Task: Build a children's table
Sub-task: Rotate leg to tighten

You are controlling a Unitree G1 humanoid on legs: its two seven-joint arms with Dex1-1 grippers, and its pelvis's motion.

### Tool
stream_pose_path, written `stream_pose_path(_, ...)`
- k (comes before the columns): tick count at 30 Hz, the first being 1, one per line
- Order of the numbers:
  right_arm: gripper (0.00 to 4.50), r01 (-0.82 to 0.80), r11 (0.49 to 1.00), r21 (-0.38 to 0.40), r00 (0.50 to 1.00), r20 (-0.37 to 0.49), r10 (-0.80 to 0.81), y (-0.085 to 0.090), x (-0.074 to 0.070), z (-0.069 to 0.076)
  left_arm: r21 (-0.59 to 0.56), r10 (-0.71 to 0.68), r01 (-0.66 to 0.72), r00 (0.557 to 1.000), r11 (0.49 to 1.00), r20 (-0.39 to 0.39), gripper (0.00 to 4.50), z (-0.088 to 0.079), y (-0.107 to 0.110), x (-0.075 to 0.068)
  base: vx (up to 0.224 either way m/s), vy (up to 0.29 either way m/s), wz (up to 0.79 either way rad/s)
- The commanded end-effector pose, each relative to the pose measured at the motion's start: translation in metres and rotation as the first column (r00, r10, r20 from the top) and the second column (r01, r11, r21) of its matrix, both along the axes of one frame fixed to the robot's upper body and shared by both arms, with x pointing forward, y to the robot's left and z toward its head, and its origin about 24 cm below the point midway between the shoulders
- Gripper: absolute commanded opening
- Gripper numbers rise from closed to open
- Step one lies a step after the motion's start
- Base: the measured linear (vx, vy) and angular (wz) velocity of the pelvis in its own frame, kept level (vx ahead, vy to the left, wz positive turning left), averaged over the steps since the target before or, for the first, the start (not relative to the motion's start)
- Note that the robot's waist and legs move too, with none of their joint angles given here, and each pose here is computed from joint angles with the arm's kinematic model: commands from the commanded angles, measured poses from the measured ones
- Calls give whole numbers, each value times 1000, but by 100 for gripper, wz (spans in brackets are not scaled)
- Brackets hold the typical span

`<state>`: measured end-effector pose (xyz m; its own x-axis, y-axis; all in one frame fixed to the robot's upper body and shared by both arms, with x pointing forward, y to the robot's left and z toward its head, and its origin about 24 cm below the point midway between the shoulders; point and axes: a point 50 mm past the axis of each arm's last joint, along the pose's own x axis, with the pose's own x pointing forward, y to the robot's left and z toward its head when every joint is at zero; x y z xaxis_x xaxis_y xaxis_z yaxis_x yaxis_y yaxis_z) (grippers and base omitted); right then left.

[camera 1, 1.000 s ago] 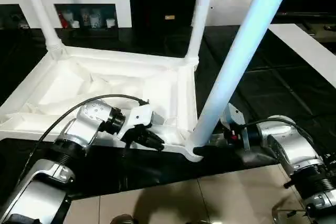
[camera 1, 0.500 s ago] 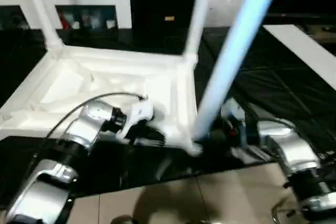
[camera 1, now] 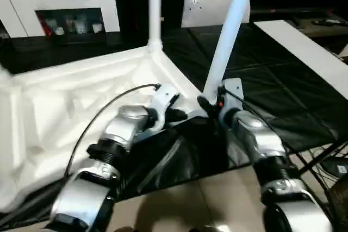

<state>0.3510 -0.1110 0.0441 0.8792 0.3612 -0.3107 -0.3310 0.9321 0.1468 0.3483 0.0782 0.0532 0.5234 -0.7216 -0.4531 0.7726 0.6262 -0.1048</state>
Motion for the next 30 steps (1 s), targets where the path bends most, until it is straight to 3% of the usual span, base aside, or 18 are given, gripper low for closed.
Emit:
stream_pose_path(1, 302, -255, 956, 143, 958, -97, 270, 73, -25, -18, -92, 42, -24, 980, 996, 195, 0, 42, -26, 13, 0, 0, 0)
stream_pose_path(5, 343, -244, 959, 147, 964, -72, 256, 64, -25, -19, -55, -35, 49, 973, 997, 228, 0, 39, -19, 10, 0, 0, 0)
stream_pose_path(8, 349, -236, 966, 102, 970, -34, 240, 49, -24, -18, -4, -124, 129, 958, 992, 258, 0, 37, -10, 7, 0, 0, 0)
stream_pose_path(10, 390, -218, 971, 99, 975, -24, 221, 40, -24, -18, 25, -176, 176, 947, 984, 270, 0, 35, -5, 5, 0, 0, 0)
stream_pose_path(11, 390, -203, 976, 80, 979, 30, 201, 21, -26, -13, 77, -272, 260, 921, 962, 280, 0, 30, 8, 1, 0, 0, 0)
stream_pose_path(14, 403, -214, 974, 75, 974, 90, 207, 8, -31, -6, 142, -334, 305, 899, 942, 284, 0, 26, 21, -1, 0, 0, 0)
stream_pose_path(15, 430, -217, 973, 79, 973, 101, 208, 6, -33, -4, 158, -344, 309, 893, 938, 290, 0, 26, 23, -1, 0, 0, 0)
stream_pose_path(17, 435, -255, 958, 128, 960, 155, 235, -4, -44, 5, 192, -373, 329, 884, 924, 280, 0, 25, 38, 1, 0, 0, 0)
stream_pose_path(19, 446, -261, 960, 97, 953, 184, 241, -12, -52, 8, 209, -391, 345, 885, 915, 251, 0, 24, 51, 1, 0, 0, 0)
stream_pose_path(22, 446, -250, 964, 89, 956, 183, 230, -17, -62, 8, 249, -365, 300, 888, 921, 280, 0, 28, 69, 6, 0, 0, 0)
stream_pose_path(23, 449, -258, 961, 99, 956, 171, 239, -18, -66, 8, 251, -360, 291, 885, 923, 296, 27, 30, 76, 7, 0, 0, 0)
stream_pose_path(24, 450, -259, 961, 99, 956, 169, 240, -18, -68, 8, 239, -353, 288, 884, 927, 307, 55, 32, 79, 7, 0, 0, 0)
stream_pose_path(26, 450, -272, 959, 81, 950, 180, 254, -19, -72, 9, 166, -323, 283, 890, 945, 323, 58, 39, 85, 8, 0, 0, 0)
stream_pose_path(28, 450, -281, 956, 81, 948, 178, 263, -20, -77, 9, 32, -262, 267, 905, 963, 336, 68, 46, 87, 6, 0, 0, 0)
stream_pose_path(29, 450, -276, 957, 87, 950, 173, 259, -20, -78, 8, -33, -220, 245, 915, 969, 339, 96, 49, 87, 6, 0, 0, 0)
stream_pose_path(30, 450, -270, 955, 121, 957, 145, 252, -20, -82, 7, -114, -156, 205, 928, 972, 340, 99, 51, 88, 6, 0, 0, 0)
